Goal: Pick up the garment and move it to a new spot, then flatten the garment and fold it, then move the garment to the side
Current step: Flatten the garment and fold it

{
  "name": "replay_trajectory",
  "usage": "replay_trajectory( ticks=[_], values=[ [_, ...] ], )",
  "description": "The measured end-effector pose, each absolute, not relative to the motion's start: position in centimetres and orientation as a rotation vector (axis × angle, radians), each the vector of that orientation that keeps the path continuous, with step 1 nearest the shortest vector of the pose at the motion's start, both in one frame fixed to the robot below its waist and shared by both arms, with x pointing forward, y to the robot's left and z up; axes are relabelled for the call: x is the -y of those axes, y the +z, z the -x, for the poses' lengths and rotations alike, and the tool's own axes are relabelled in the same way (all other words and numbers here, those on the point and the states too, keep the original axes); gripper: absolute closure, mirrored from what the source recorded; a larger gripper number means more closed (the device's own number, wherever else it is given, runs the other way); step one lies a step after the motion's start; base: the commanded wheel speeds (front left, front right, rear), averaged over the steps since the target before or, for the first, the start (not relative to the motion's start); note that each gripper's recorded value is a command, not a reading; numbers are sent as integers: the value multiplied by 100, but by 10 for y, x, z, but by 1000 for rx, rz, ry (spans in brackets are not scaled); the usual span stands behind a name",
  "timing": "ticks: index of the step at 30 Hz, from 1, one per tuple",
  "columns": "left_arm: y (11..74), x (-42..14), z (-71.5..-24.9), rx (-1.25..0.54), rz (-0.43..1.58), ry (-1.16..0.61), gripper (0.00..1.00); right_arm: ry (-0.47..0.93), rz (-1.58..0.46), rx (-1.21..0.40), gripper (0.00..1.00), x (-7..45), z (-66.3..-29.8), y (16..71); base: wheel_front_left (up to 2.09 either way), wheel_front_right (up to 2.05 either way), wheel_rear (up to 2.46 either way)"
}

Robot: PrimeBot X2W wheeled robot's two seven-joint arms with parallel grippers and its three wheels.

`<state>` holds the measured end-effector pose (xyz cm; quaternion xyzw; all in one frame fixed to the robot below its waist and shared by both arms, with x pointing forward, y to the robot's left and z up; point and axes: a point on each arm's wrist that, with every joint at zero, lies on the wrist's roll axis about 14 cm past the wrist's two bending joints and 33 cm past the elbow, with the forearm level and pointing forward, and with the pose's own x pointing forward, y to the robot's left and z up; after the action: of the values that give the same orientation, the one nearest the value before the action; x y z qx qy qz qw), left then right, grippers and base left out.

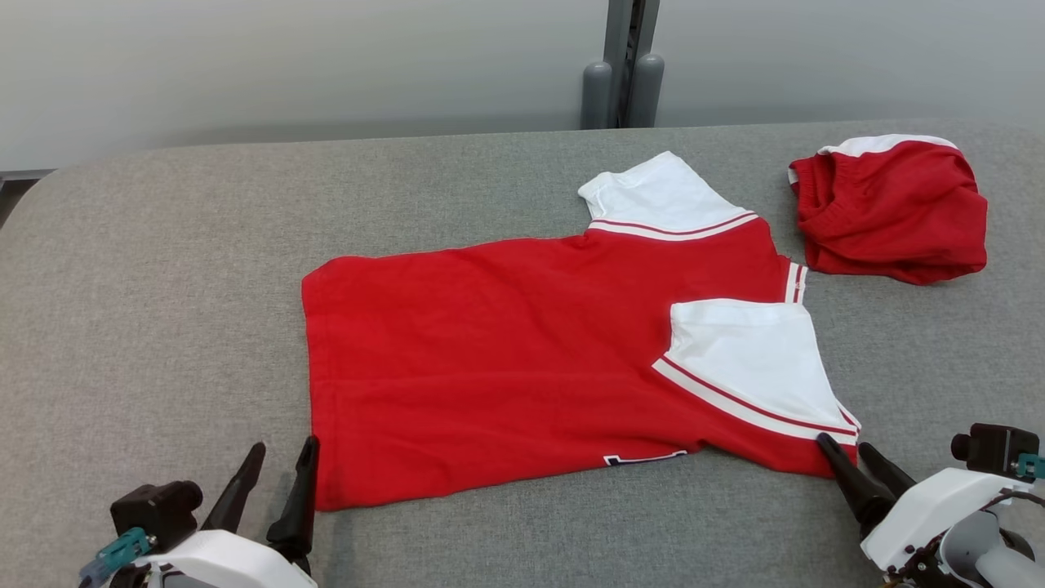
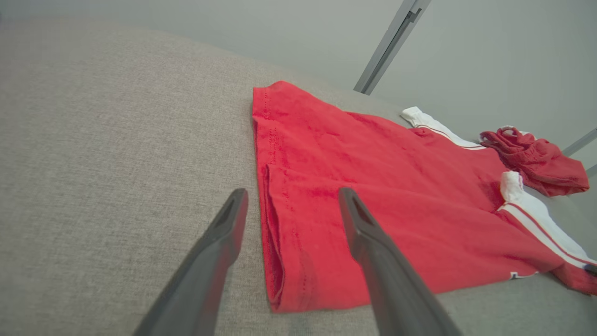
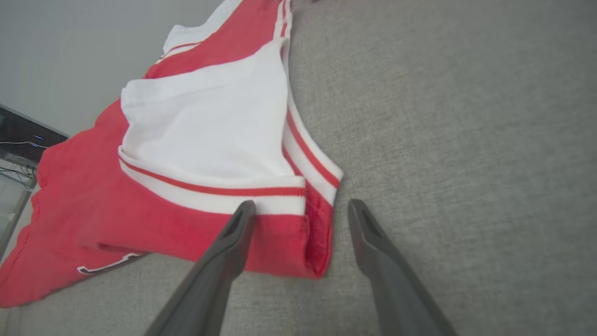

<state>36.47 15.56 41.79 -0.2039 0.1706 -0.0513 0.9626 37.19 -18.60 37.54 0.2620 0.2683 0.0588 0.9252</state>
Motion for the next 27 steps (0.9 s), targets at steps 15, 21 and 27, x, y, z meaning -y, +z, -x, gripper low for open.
replay_trajectory(
  ticks=[15, 21, 27],
  values=[
    [379, -134, -348, -529, 382, -141, 0, 104, -559, -584, 0, 180, -380, 372, 0, 0, 0],
    [373, -125, -349, -565, 378, -173, 0, 122, -561, -594, 55, 174, -379, 373, 0, 0, 0],
    [368, -121, -346, -587, 386, -187, 100, 139, -556, -589, 100, 170, -379, 376, 0, 0, 0]
  ],
)
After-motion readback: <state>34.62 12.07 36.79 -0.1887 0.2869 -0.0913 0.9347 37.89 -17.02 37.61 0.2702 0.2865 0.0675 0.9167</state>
